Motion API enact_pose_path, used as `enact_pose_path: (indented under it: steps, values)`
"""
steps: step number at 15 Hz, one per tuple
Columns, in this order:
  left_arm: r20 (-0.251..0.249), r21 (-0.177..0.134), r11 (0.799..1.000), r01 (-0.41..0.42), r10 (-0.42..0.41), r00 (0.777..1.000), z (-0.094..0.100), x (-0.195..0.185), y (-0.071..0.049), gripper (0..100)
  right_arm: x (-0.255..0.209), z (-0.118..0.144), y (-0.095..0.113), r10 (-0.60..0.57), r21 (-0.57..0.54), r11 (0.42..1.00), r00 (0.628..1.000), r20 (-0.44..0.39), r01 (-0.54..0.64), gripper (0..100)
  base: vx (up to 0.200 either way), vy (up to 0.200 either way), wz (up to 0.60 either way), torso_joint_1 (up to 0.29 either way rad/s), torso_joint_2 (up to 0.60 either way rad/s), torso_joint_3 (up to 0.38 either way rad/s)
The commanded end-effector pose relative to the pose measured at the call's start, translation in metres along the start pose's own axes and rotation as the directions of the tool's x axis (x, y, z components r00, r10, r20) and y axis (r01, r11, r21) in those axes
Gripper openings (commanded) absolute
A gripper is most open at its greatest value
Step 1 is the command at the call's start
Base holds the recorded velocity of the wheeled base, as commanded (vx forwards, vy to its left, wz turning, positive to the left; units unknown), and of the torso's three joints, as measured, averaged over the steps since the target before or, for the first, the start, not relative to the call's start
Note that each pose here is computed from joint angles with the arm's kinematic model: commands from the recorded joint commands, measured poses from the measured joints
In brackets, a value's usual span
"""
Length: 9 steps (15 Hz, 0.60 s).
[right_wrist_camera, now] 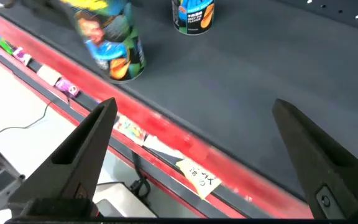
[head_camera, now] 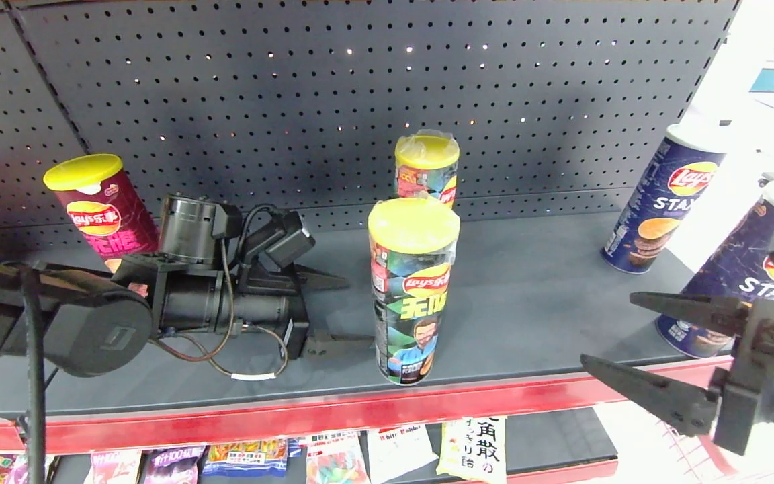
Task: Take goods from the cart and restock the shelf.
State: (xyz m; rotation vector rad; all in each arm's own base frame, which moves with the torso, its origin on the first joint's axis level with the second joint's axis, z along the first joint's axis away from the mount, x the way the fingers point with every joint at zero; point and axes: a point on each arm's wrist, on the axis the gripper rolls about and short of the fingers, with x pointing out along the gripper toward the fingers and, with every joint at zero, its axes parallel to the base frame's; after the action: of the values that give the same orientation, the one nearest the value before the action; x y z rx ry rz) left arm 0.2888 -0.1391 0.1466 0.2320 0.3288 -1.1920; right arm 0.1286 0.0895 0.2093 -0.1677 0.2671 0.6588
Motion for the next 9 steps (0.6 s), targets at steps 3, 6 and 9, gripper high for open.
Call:
enact_pose_path:
  steps: [3,6,9]
  values:
    - [0.003,0.003,1.0,-0.001,0.001,1.0,0.001,0.0,0.0,100,0.056,0.007,-0.003,0.013,0.006,1.0,0.994,-0.113,-0.012,100,0.0,0.0,0.0,0.0,0.0,0.0]
    - [0.0,0.001,1.0,0.0,0.0,1.0,0.0,0.0,0.0,100,0.078,0.003,-0.006,0.005,0.011,1.0,0.986,-0.165,-0.003,100,0.0,0.0,0.0,0.0,0.0,0.0]
    - [0.005,0.004,1.0,-0.003,0.003,1.0,0.002,-0.002,0.0,100,0.104,0.003,-0.01,-0.003,0.013,1.0,0.98,-0.199,0.006,100,0.0,0.0,0.0,0.0,0.0,0.0]
